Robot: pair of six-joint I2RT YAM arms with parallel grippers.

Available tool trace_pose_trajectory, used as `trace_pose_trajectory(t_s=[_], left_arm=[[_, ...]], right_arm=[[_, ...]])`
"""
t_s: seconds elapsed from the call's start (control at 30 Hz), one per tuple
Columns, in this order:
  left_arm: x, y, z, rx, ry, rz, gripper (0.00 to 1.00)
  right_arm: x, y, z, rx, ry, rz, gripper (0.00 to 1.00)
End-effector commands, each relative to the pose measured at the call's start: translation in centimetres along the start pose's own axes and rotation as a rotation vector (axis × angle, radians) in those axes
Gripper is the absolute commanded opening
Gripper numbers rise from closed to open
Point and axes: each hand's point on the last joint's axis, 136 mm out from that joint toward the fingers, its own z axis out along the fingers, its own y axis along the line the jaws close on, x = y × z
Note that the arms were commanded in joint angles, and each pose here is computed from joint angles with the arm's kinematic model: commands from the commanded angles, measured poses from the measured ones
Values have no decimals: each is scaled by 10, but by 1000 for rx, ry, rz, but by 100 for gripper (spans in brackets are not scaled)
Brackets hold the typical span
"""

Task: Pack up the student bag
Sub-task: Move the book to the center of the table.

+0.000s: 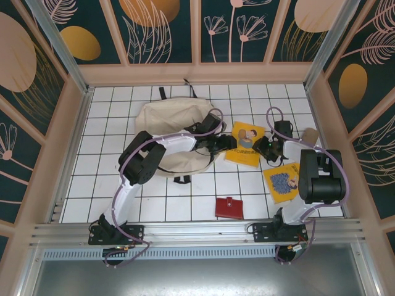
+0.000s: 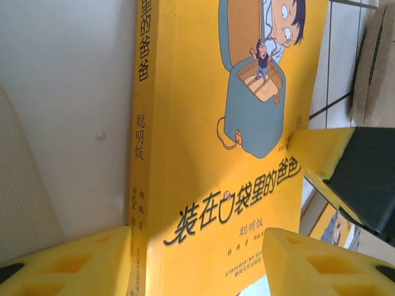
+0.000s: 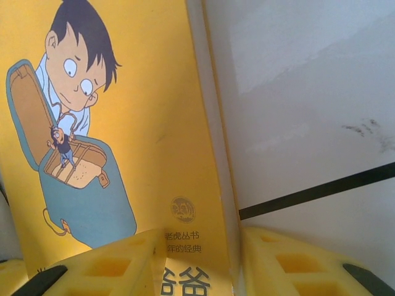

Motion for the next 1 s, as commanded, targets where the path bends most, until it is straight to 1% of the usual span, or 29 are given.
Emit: trace_pose_trajectory(t_s=[0.0, 0.17, 0.33, 0.47, 0.57, 0.8, 0.97], left_arm=[[18, -86, -24, 256, 43, 83, 54], [12, -78, -39, 182, -36, 83, 51], [14, -81, -55, 177, -65, 104, 51], [12, -66, -60, 128, -95, 85, 51], [10, -51, -66, 100, -127, 42, 51], [10, -35, -78, 114, -154, -48, 52], [12, -37, -79, 213, -151, -167, 52]], right_arm=[[46, 17, 11, -121, 173, 18, 37], [49, 31, 8, -188, 189, 2, 35], [56, 49, 7, -247, 216, -26, 35], [65, 67, 9, -283, 243, -62, 35], [72, 78, 13, -295, 261, -87, 34], [76, 80, 23, -278, 281, -80, 33], [77, 81, 23, -286, 285, -69, 34]])
